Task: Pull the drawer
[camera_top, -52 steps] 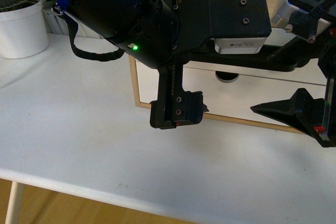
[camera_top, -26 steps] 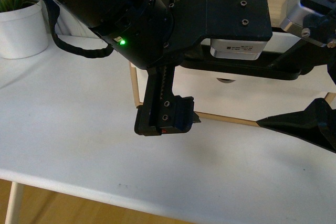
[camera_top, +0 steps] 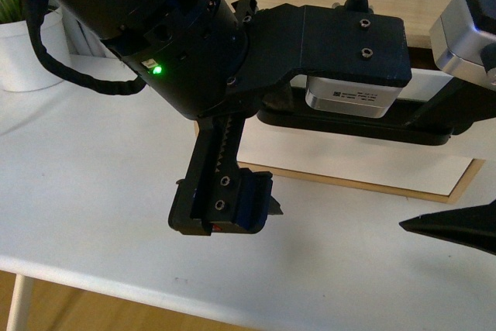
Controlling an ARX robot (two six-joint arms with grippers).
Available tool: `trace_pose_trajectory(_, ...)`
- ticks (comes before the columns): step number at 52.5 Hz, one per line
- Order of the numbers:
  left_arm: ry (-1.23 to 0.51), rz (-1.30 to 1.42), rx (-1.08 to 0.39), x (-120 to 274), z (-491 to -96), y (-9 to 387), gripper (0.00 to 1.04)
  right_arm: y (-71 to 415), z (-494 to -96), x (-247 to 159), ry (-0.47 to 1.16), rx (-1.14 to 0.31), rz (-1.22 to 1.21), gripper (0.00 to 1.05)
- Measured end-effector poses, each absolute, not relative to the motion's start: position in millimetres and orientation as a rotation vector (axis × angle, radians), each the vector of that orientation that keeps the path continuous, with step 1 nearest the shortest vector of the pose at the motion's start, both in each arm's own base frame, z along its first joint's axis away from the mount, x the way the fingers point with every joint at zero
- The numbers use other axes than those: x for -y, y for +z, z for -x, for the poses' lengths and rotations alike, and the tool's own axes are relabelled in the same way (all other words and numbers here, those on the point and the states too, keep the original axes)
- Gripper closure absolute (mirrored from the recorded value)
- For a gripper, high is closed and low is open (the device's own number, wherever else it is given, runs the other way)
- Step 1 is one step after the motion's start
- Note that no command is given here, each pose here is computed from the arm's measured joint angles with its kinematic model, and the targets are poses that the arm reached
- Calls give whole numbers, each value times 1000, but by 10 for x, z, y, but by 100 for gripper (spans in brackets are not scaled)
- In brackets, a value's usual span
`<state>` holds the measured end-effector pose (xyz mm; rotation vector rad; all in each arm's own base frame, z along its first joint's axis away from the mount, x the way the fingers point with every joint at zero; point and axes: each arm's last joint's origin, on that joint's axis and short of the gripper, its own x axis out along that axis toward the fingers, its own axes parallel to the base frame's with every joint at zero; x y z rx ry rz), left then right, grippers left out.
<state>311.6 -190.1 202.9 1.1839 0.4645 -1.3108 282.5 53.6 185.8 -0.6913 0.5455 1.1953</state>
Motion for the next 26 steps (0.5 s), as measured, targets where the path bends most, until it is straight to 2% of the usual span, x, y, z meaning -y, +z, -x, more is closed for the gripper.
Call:
trace_pose_trajectory(13, -1317, -1198, -480, 1897, -3045, 2069, 6, 1896, -2749, -535, 1216, -575, 685, 9)
trace_pose_trajectory(26, -1263, -1184, -412, 1888, -2999, 2069, 6, 1943, -2725, -533, 1192, -545, 690, 9)
